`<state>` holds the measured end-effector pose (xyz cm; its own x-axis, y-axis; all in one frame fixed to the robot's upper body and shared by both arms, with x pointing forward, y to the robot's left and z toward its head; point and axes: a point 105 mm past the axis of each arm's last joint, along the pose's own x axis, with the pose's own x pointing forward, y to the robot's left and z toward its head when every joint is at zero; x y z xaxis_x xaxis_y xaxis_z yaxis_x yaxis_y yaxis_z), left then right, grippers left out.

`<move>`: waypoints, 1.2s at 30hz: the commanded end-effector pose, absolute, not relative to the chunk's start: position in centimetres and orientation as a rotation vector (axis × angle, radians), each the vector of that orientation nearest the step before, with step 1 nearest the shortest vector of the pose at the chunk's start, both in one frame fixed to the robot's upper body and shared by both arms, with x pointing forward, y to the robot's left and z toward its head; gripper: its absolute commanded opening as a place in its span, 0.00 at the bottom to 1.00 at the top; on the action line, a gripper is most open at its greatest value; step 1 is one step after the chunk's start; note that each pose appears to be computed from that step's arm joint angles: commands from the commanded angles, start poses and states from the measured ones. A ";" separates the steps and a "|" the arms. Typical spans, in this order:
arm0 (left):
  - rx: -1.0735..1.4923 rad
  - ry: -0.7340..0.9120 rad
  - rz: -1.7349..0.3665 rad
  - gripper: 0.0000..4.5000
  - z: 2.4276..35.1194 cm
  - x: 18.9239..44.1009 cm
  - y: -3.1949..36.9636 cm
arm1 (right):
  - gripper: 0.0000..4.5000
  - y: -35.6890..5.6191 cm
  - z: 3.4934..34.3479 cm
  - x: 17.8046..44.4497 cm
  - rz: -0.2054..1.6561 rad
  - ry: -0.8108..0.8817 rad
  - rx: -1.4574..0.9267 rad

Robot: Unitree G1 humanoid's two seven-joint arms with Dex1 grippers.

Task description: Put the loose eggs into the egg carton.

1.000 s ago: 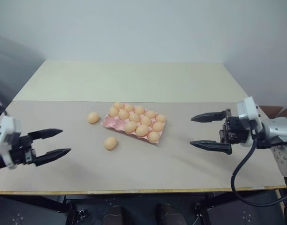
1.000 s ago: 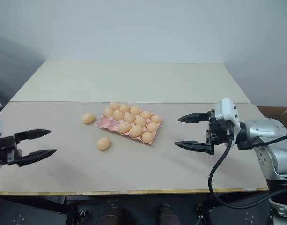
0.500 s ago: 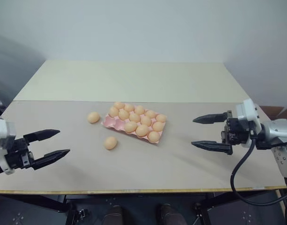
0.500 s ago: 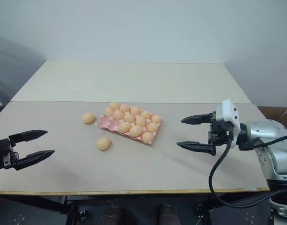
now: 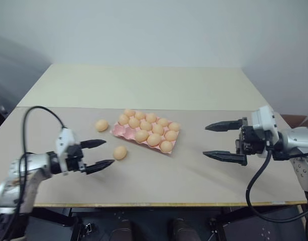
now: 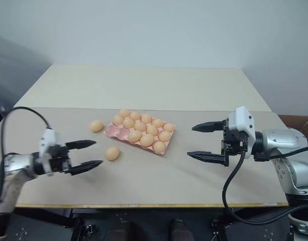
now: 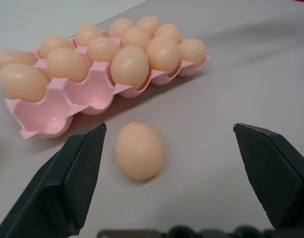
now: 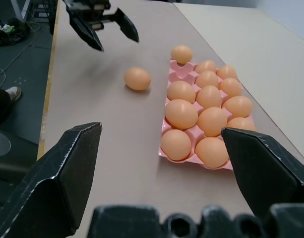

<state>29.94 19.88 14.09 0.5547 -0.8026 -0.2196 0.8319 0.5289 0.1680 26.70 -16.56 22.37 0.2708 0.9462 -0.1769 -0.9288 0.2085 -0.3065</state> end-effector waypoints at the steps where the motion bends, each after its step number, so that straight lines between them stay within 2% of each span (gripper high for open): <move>1: 0.335 0.117 -0.936 1.00 12.9 32.1 19.1 | 1.00 -15.6 24.1 25.8 1.358 -0.138 -0.359; 13: 0.336 0.154 -0.906 1.00 10.7 34.7 17.3 | 1.00 -15.3 24.8 25.8 1.302 -0.200 -0.302; 20: 0.340 0.162 -0.918 0.50 10.8 34.3 17.5 | 1.00 -15.3 24.7 26.0 1.280 -0.201 -0.302; 22: 0.329 0.143 -0.923 0.41 11.7 34.1 17.6 | 1.00 -15.3 24.7 26.0 1.276 -0.201 -0.302; 26: 0.276 0.062 -0.963 0.41 14.8 33.6 17.2 | 1.00 -15.4 25.0 26.3 1.249 -0.218 -0.296; 29: 0.250 0.014 -0.951 0.41 16.8 34.2 16.6 | 1.00 -15.2 25.4 27.0 1.196 -0.251 -0.283; 32: 0.248 0.001 -0.911 0.41 17.6 35.5 15.9 | 1.00 -15.0 25.6 27.6 1.146 -0.260 -0.279; 36: 0.297 0.026 -0.846 0.41 17.0 37.6 15.2 | 1.00 -15.0 25.4 27.8 1.125 -0.256 -0.290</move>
